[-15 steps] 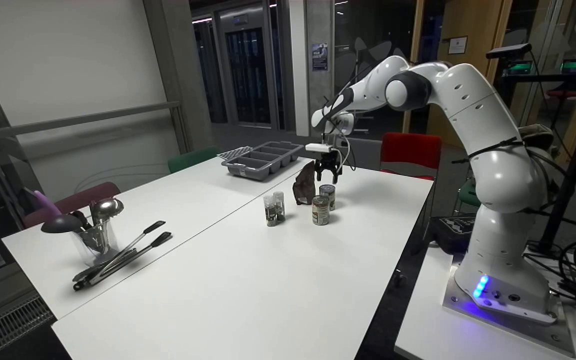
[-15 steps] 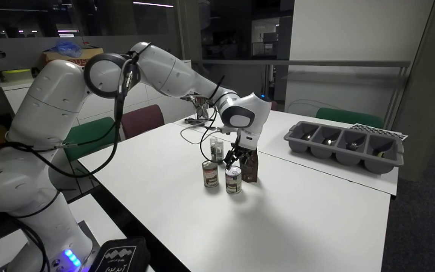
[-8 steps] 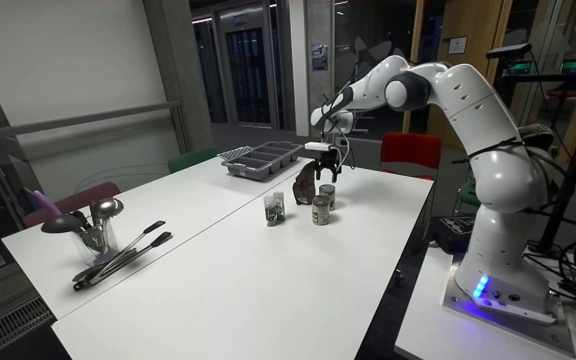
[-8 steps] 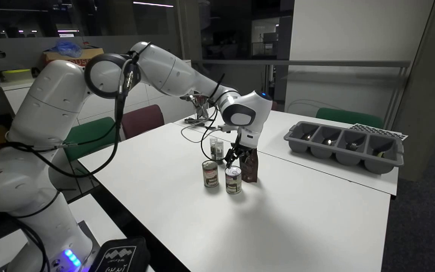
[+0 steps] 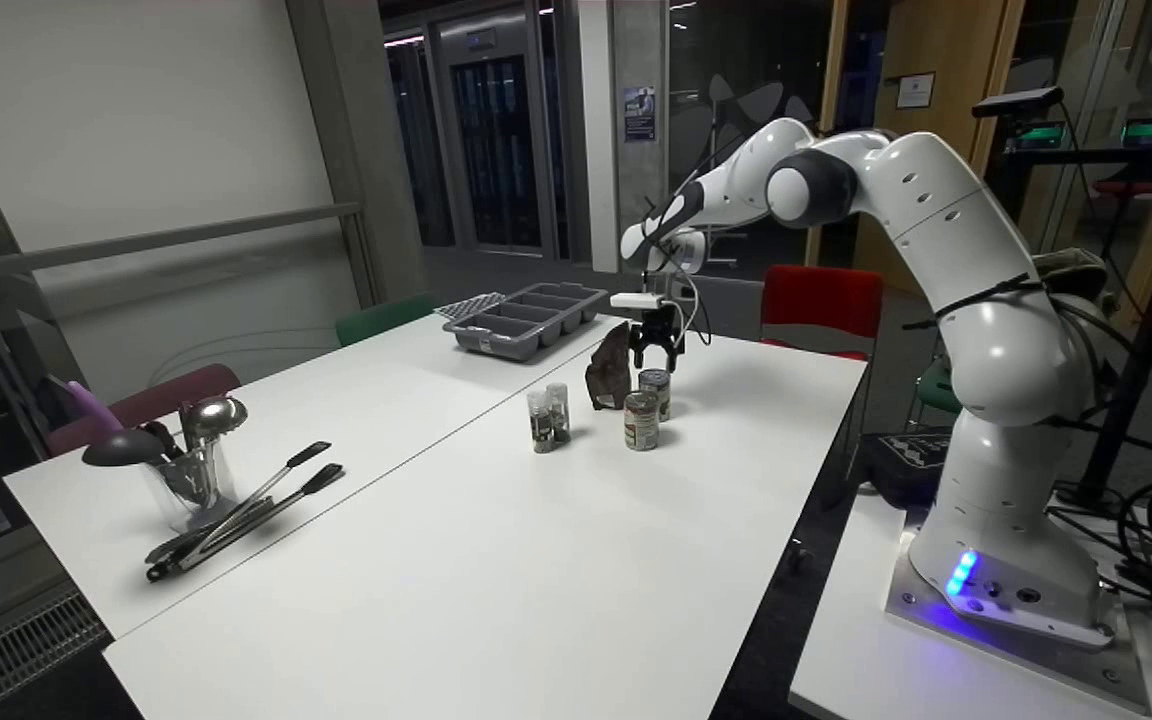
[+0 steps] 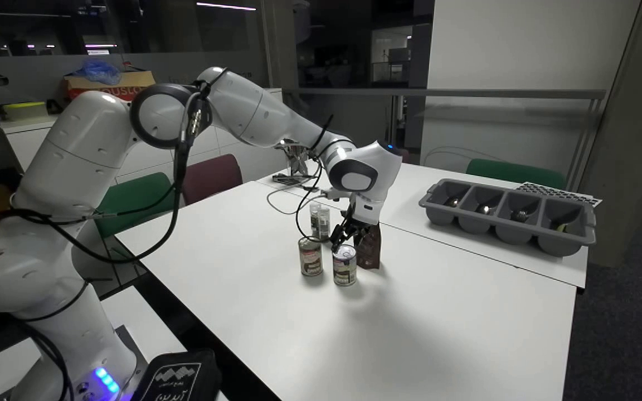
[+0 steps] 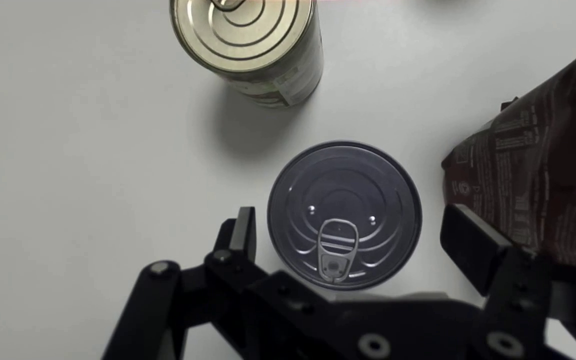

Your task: Pick up one can from the table and put it on top of the other can.

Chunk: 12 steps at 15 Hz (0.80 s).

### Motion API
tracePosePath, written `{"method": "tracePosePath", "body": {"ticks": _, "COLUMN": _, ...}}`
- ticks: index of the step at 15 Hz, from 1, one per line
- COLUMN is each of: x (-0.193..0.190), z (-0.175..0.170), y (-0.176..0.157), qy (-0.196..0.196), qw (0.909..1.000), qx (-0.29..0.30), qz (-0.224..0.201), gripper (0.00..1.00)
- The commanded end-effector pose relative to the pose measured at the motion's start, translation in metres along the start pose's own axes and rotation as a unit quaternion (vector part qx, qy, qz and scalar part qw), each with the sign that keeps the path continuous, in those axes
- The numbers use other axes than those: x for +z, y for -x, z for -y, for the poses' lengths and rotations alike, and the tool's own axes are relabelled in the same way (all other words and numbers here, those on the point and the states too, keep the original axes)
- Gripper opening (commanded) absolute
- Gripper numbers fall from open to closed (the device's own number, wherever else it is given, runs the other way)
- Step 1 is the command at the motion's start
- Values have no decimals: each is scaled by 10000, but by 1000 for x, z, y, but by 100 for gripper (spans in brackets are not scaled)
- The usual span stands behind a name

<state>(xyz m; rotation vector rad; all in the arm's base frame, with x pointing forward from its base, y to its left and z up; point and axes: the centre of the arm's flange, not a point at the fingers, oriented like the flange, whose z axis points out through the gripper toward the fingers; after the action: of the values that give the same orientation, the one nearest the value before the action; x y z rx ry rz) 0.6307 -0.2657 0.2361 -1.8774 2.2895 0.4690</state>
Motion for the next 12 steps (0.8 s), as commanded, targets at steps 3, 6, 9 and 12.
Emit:
{"method": "tracePosePath", "body": {"ticks": 3, "x": -4, "z": 17, "y": -7, "qy": 8, "qw": 9999, "qx": -131, "qz": 44, "gripper": 100}}
{"method": "tracePosePath", "body": {"ticks": 6, "x": -2, "z": 20, "y": -8, "qy": -4, "qw": 9999, "qx": -159, "qz": 22, "gripper": 100}}
{"method": "tracePosePath", "body": {"ticks": 9, "x": 0, "z": 20, "y": -9, "qy": 25, "qw": 9998, "qx": -196, "qz": 23, "gripper": 100}}
{"method": "tracePosePath", "body": {"ticks": 12, "x": 0, "z": 14, "y": -10, "qy": 57, "qw": 9997, "qx": -246, "qz": 24, "gripper": 100}}
